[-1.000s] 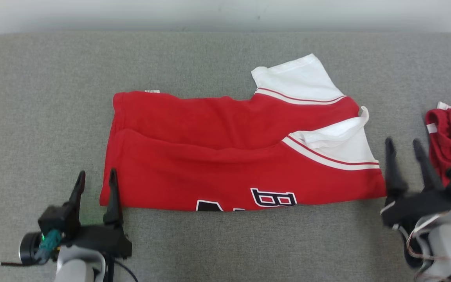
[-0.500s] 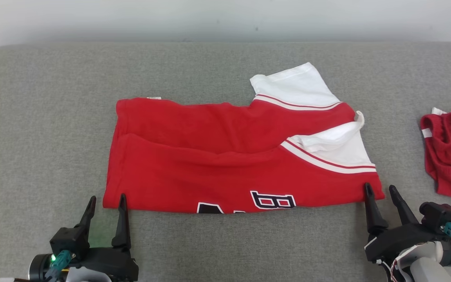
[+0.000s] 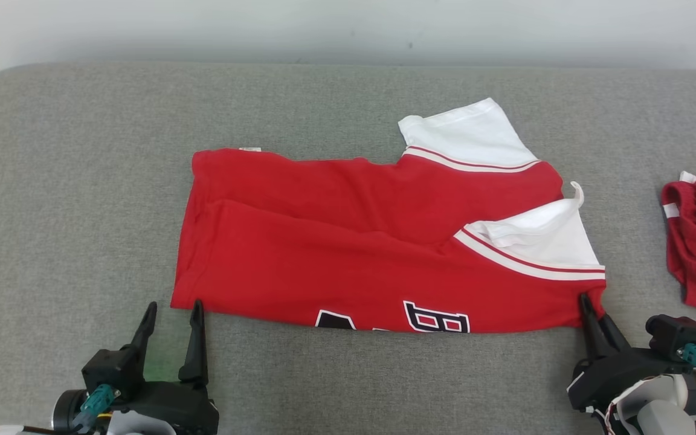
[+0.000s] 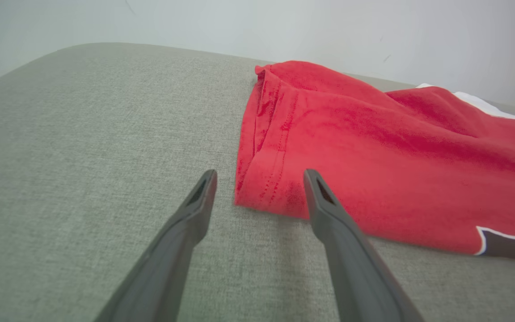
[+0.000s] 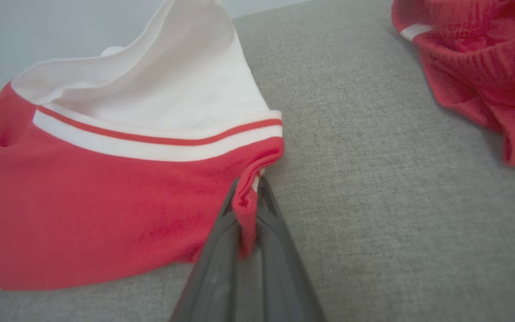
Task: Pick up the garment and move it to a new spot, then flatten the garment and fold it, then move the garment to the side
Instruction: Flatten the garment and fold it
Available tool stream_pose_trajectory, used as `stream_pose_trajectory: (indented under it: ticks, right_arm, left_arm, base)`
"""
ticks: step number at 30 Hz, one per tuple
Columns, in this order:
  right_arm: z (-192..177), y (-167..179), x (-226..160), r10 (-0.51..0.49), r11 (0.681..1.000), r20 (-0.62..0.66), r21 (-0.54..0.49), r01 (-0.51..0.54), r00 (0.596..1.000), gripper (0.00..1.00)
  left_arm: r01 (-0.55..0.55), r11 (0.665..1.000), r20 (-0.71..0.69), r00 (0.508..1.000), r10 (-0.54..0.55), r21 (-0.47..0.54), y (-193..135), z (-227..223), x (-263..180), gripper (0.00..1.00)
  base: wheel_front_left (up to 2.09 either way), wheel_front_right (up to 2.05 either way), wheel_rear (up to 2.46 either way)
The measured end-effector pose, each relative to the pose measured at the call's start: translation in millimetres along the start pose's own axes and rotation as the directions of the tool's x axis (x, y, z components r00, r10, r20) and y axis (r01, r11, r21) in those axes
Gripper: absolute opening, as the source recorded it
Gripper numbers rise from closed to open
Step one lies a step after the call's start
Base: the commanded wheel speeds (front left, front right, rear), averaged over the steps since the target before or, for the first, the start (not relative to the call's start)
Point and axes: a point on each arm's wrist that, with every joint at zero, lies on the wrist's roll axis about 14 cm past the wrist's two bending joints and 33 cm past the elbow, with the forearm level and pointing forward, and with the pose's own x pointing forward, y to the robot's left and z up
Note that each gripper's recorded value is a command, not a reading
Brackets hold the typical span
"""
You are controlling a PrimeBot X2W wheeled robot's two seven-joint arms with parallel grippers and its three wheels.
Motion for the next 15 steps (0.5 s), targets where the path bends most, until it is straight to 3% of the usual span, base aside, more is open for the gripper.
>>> stream_pose_trajectory:
  ticks: [15]
  right_arm:
    - [4.1,-9.0,-10.0,-0.002,0.999,0.005,-0.049,0.002,1.000,0.00]
  left_arm:
    - [0.066,0.997,0.041,0.997,-0.064,-0.048,-19.8,12.6,21.2,1.00]
  base:
    - [0.00,0.00,0.00]
